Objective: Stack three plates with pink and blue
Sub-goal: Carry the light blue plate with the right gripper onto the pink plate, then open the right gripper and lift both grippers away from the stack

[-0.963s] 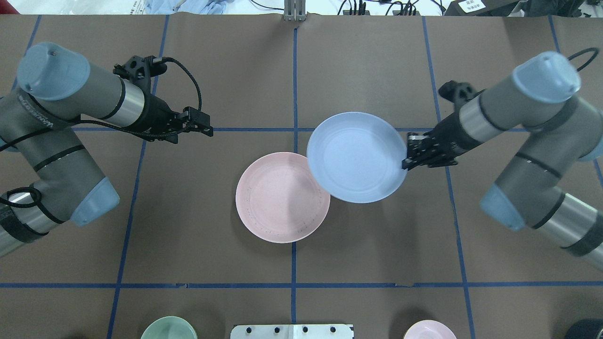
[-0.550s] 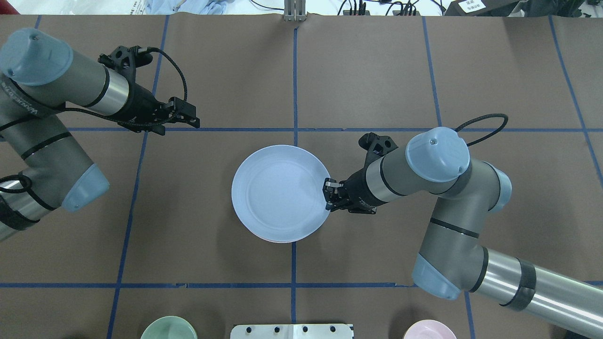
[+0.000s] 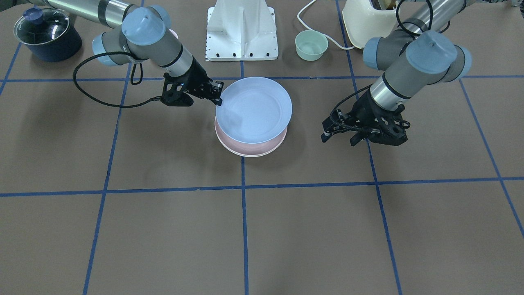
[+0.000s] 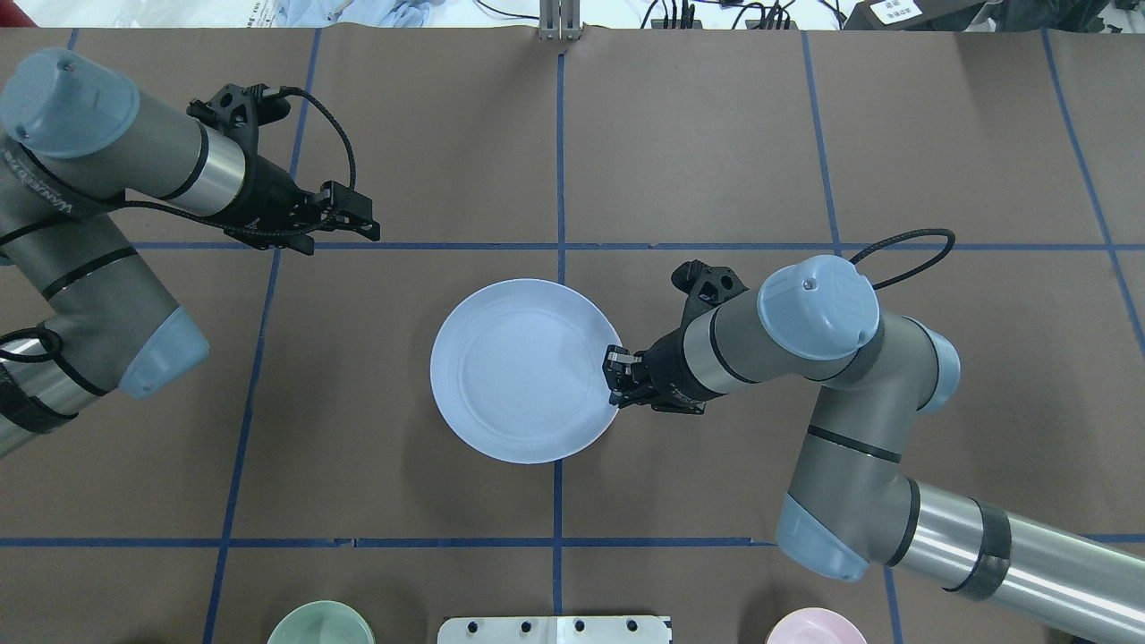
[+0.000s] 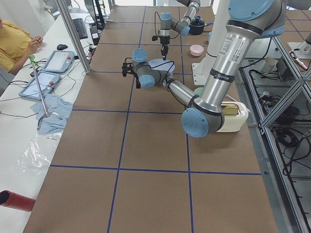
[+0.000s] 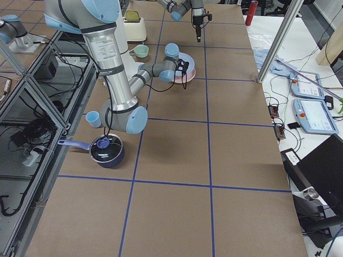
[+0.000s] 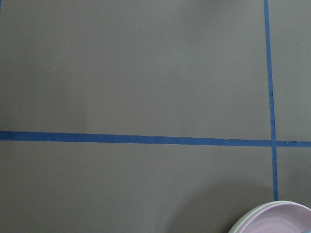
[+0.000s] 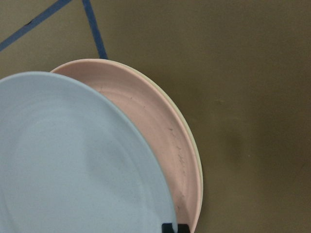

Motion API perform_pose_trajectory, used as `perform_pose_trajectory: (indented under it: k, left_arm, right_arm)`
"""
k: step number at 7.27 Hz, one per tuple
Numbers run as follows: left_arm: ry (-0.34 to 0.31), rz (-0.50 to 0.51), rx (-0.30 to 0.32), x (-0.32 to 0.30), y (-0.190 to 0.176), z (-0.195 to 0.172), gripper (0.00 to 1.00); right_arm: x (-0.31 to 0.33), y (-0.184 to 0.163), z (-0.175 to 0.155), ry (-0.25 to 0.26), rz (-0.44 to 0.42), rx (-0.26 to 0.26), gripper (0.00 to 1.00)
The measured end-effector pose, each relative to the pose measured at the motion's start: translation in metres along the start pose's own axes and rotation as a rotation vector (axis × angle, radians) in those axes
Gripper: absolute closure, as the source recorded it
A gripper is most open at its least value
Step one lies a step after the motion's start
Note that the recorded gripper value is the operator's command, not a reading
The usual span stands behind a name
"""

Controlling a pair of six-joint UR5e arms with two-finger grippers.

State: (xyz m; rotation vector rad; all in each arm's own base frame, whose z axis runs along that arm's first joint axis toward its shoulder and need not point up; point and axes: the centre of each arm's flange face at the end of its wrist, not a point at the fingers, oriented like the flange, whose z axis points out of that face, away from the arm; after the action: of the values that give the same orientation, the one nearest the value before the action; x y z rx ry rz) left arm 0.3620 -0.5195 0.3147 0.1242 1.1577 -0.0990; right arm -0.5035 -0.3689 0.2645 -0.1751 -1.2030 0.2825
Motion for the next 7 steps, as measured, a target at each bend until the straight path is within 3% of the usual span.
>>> perform_pose_trajectory:
  k: [1, 5, 7]
  left_arm:
    - [0.000, -0.001, -0.001, 0.000, 0.001, 0.001, 0.01]
    - [0.000, -0.005, -0.004, 0.000, 0.002, 0.002, 0.01]
    - [-0.008, 0.015, -0.005, -0.008, 0.002, 0.002, 0.01]
  right_arm:
    - [0.003, -0.005, -0.003, 0.003, 0.006, -0.002, 0.01]
    - [0.010, -0.017, -0.008, 0.010, 0.018, 0.018, 0.00]
    - [0.047, -0.064, -0.034, 0.042, 0.057, 0.057, 0.00]
